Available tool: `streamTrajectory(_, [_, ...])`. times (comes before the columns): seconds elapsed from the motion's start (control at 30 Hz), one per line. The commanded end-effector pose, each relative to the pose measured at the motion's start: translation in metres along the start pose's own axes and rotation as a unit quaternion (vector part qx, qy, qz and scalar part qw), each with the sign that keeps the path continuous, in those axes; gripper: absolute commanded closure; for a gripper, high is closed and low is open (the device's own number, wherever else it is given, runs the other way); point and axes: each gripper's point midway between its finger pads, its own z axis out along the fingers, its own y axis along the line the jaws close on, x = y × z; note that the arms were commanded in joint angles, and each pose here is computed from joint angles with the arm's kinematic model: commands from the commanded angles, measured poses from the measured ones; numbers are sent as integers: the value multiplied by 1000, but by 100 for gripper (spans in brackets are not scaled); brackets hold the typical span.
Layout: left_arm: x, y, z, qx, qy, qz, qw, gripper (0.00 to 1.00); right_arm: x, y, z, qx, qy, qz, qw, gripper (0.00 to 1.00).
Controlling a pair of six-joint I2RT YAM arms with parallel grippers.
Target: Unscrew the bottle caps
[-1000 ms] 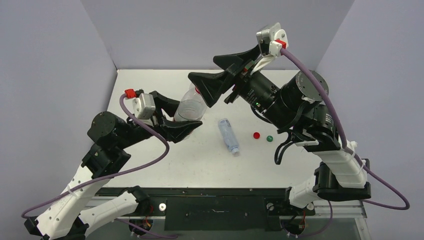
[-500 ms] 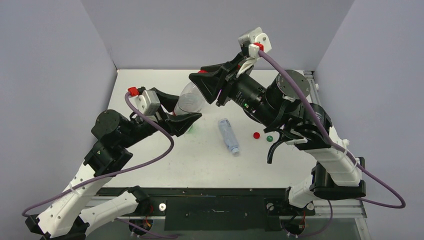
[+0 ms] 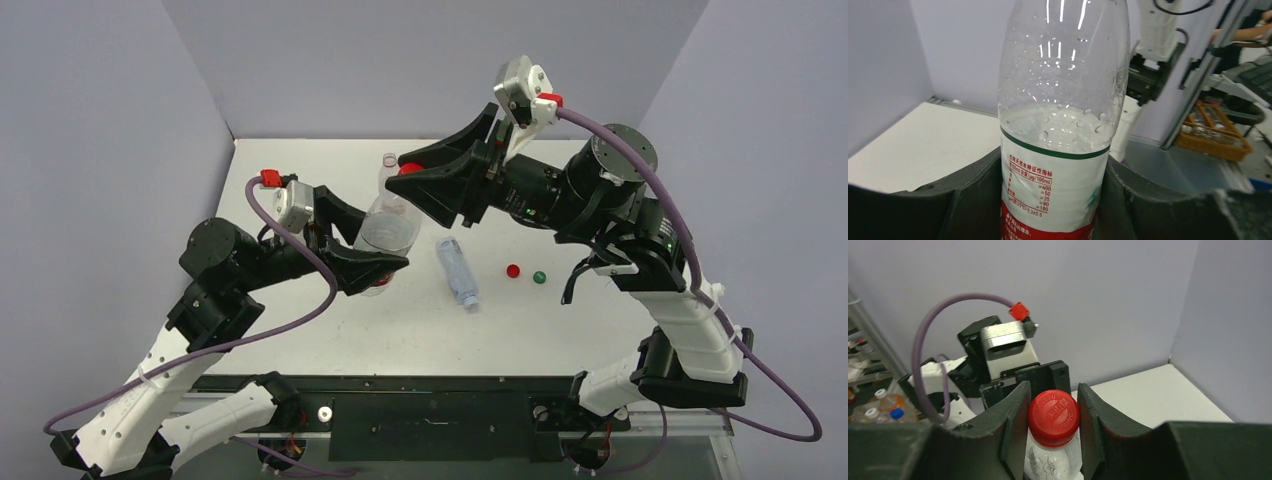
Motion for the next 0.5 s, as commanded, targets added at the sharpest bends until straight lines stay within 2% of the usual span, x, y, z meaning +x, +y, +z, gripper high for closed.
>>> streamTrajectory(0.0, [-21,-64,-11,155,7,-23,988,89,0,39,-11,-121,7,-3,993,100])
streamTrajectory(0.07, [-18,-66,-11,165,13,-20,986,90,3,40,-11,-127,14,-3,992,97])
streamTrajectory(0.13, [-15,-59,-10,148,12,-9,989,90,3,30,-9,-99,11,-2,995,66])
streamTrajectory(0.17, [-16,-52,-8,126,5,-4,992,90,2,24,-8,-80,8,2,997,35])
streamTrajectory(0.23, [-14,-32,-6,75,-6,24,997,90,-9,-11,-6,29,-19,9,999,22])
streamTrajectory(0.37, [-9,16,-5,-42,-18,82,996,87,-21,-37,-14,139,-56,11,989,19])
streamTrajectory(0.47, [-8,49,-10,-120,-16,124,985,86,-15,-37,-11,176,-54,13,983,18])
